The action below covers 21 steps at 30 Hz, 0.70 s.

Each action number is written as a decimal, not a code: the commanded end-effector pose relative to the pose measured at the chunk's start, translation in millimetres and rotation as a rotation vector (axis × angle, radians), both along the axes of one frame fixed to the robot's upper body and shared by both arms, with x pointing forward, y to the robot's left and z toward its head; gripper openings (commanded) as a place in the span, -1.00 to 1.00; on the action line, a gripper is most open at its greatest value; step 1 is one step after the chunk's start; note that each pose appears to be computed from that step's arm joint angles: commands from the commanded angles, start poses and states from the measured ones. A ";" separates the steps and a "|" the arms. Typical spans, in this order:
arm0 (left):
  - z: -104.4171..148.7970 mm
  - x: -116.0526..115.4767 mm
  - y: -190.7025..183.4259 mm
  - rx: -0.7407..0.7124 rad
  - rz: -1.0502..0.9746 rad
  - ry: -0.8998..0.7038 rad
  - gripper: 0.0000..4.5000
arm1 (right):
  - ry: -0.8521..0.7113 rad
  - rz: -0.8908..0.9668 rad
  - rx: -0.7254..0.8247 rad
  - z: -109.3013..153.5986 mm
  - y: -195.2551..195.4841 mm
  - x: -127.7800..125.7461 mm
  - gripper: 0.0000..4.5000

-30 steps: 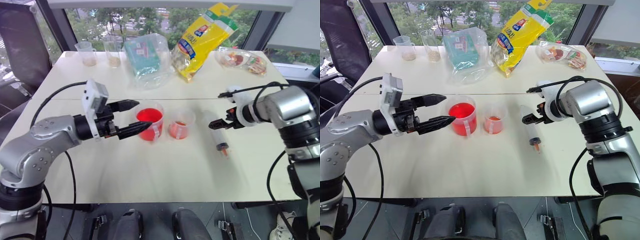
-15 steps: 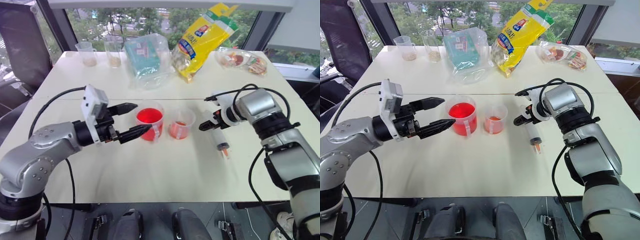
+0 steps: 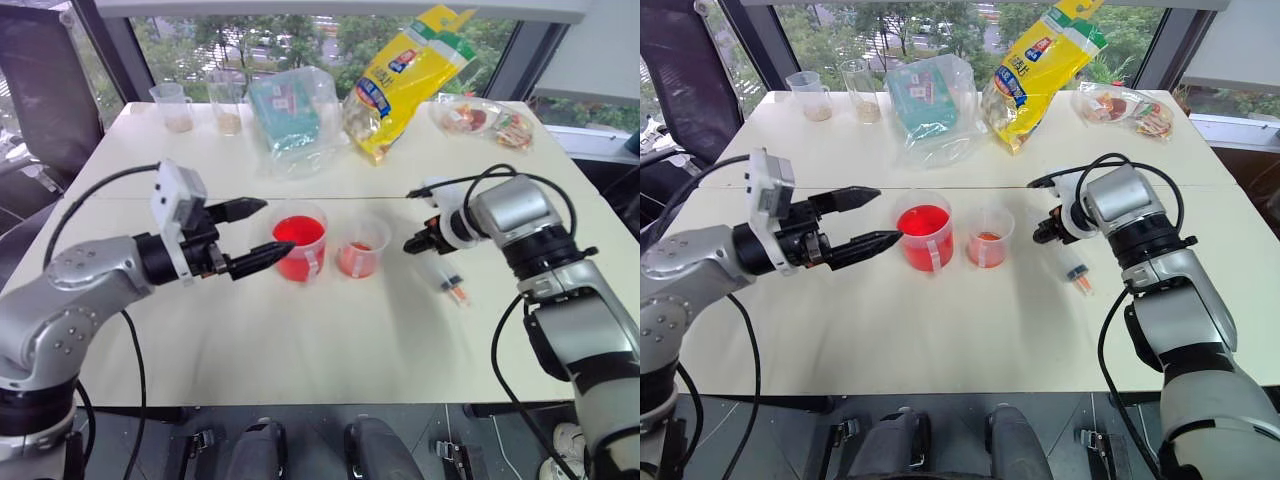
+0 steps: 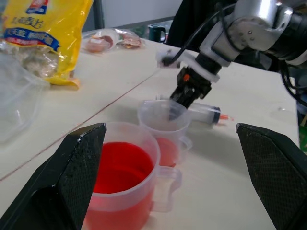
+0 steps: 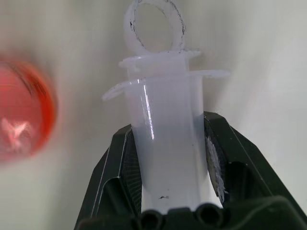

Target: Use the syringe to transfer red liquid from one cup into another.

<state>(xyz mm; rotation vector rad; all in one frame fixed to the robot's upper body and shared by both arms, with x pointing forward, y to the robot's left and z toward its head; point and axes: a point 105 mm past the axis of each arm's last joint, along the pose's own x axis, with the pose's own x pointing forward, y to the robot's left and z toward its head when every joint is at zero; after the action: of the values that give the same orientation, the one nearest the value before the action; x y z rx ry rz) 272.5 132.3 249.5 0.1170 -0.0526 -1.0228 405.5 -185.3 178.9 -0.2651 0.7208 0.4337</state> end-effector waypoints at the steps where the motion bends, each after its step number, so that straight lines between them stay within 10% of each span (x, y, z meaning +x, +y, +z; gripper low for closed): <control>1: 20.9 2.6 11.8 -0.004 0.016 -0.074 1.00 | -0.431 0.162 0.126 87.0 23.4 -0.5 -0.36; 11: 58.3 14.1 29.5 -0.028 0.010 -0.122 1.00 | -0.974 0.534 0.716 190.7 112.0 -60.6 -0.36; 21: 63.0 11.6 30.1 0.022 -0.009 -0.116 1.00 | -0.968 0.624 0.885 130.1 173.5 -67.8 -0.36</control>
<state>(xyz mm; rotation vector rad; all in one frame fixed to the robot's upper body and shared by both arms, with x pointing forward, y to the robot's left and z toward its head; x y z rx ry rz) 290.6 163.2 297.0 0.1562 -0.0967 -1.0181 343.0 -15.6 302.2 0.2161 -0.4800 1.0620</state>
